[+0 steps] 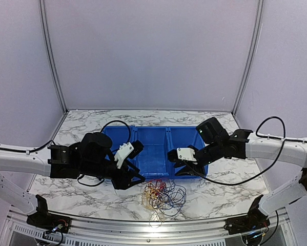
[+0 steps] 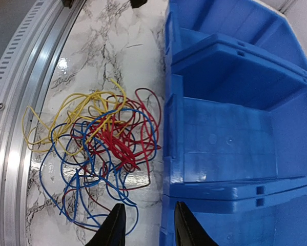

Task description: Untangle the cables

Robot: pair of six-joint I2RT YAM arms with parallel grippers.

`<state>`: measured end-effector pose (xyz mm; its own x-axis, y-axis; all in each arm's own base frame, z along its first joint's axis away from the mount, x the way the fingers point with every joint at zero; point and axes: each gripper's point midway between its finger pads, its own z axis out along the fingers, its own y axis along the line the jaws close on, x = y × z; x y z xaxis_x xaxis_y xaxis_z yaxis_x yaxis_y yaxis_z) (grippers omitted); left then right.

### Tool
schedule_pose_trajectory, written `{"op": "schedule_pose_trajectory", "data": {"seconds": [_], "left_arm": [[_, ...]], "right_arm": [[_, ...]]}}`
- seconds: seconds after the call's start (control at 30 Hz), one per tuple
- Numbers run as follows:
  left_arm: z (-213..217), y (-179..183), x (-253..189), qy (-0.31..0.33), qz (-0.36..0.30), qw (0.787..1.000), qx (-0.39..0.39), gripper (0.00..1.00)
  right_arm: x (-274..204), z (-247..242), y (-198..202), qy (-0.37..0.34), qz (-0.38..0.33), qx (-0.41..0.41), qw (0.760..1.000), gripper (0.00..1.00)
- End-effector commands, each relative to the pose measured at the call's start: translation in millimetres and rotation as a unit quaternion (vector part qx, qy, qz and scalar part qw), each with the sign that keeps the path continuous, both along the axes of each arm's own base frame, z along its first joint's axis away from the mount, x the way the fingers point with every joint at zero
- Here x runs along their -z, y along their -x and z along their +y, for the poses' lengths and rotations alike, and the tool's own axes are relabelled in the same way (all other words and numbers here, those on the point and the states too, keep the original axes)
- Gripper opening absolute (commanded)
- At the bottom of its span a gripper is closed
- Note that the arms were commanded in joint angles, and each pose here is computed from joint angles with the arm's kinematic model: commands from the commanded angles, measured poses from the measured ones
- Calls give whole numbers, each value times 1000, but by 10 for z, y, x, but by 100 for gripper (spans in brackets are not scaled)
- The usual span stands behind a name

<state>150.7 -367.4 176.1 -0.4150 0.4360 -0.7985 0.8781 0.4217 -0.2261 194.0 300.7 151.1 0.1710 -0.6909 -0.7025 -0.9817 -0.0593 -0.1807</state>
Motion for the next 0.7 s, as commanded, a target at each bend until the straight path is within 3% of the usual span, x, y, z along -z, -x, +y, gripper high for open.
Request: {"op": "schedule_pose_trajectory", "data": {"seconds": [0.0, 0.37, 0.67], "left_arm": [[-37, -41, 5, 38, 6, 999, -36, 50], [30, -106, 67, 56, 1, 996, -71, 60], [78, -95, 158, 53, 8, 996, -77, 63]], "right_arm": [[122, 100, -10, 21, -22, -6, 1000, 33], [315, 312, 3, 38, -11, -16, 999, 39], [401, 464, -72, 49, 0, -12, 999, 39]]}}
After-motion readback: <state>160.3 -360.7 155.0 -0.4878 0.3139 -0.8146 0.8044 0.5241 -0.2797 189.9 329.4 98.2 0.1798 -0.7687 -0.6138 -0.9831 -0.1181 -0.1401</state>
